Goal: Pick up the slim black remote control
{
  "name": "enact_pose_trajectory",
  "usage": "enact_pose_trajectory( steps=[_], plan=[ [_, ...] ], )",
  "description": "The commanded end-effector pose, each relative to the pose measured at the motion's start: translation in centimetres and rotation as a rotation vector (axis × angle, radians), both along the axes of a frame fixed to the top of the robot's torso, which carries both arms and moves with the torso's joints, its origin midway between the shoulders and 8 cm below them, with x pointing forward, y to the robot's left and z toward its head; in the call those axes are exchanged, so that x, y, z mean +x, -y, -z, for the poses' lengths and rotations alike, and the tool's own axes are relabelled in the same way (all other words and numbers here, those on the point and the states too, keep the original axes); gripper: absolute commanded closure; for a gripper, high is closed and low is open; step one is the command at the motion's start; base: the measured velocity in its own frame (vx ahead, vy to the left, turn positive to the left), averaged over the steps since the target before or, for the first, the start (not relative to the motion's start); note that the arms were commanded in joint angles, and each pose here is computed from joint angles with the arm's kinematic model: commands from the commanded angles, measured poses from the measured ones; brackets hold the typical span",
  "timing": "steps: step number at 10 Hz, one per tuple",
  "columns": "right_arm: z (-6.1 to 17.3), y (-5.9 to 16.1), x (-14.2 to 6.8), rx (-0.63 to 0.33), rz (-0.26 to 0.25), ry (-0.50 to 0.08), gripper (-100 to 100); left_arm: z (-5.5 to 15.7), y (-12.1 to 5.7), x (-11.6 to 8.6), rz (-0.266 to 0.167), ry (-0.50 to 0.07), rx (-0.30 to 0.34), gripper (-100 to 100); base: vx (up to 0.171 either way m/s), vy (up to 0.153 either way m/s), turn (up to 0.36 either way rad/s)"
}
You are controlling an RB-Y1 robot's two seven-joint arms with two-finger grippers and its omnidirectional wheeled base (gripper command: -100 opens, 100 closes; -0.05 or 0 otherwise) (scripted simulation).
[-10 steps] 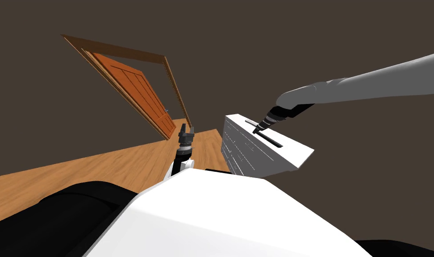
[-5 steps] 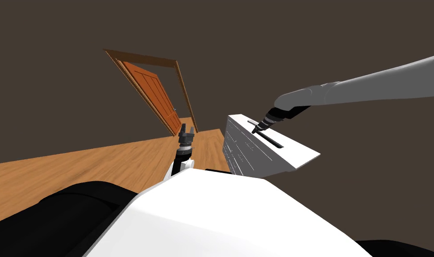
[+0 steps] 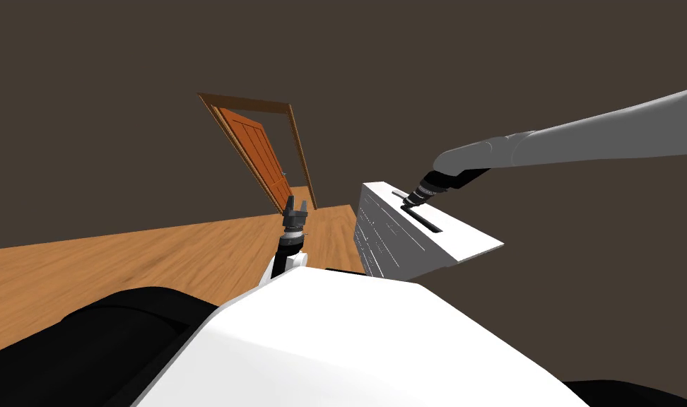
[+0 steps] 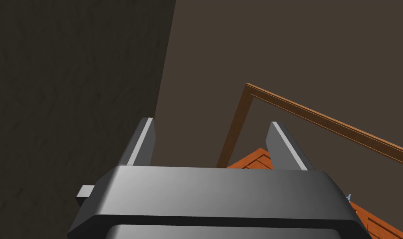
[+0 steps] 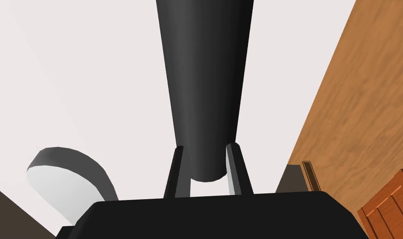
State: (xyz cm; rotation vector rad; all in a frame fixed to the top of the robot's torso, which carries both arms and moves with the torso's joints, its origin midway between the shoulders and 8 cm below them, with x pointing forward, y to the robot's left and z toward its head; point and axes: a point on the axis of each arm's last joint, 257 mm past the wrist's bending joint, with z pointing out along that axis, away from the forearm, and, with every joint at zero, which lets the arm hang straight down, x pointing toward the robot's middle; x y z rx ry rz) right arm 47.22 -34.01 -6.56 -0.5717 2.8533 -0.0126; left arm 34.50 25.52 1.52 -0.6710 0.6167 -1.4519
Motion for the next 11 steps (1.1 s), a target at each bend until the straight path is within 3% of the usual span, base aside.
enact_pose_trajectory(
  steps=[1, 3, 4, 5, 11],
  plan=[
    [0.0, 0.0, 0.0, 0.000, 0.000, 0.000, 100, 0.0, 0.0, 0.0, 0.000, 0.000, 0.000, 0, 0.000, 0.000, 0.000],
    [0.0, 0.0, 0.0, 0.001, 0.001, 0.000, 100, 0.0, 0.0, 0.0, 0.000, 0.000, 0.000, 0, 0.000, 0.000, 0.000],
    [0.0, 0.0, 0.0, 0.001, 0.001, -0.001, 0, 0.0, 0.0, 0.0, 0.000, 0.000, 0.000, 0, 0.000, 0.000, 0.000],
    [0.2, -0.1, -0.2, 0.000, -0.010, -0.010, 100, 0.0, 0.0, 0.0, 0.000, 0.000, 0.000, 0, 0.033, 0.037, -0.155],
    [-1.0, -0.3, -1.0, 0.002, -0.133, -0.016, 100, 0.0, 0.0, 0.0, 0.000, 0.000, 0.000, 0, 0.078, 0.080, -0.257]
  ],
)
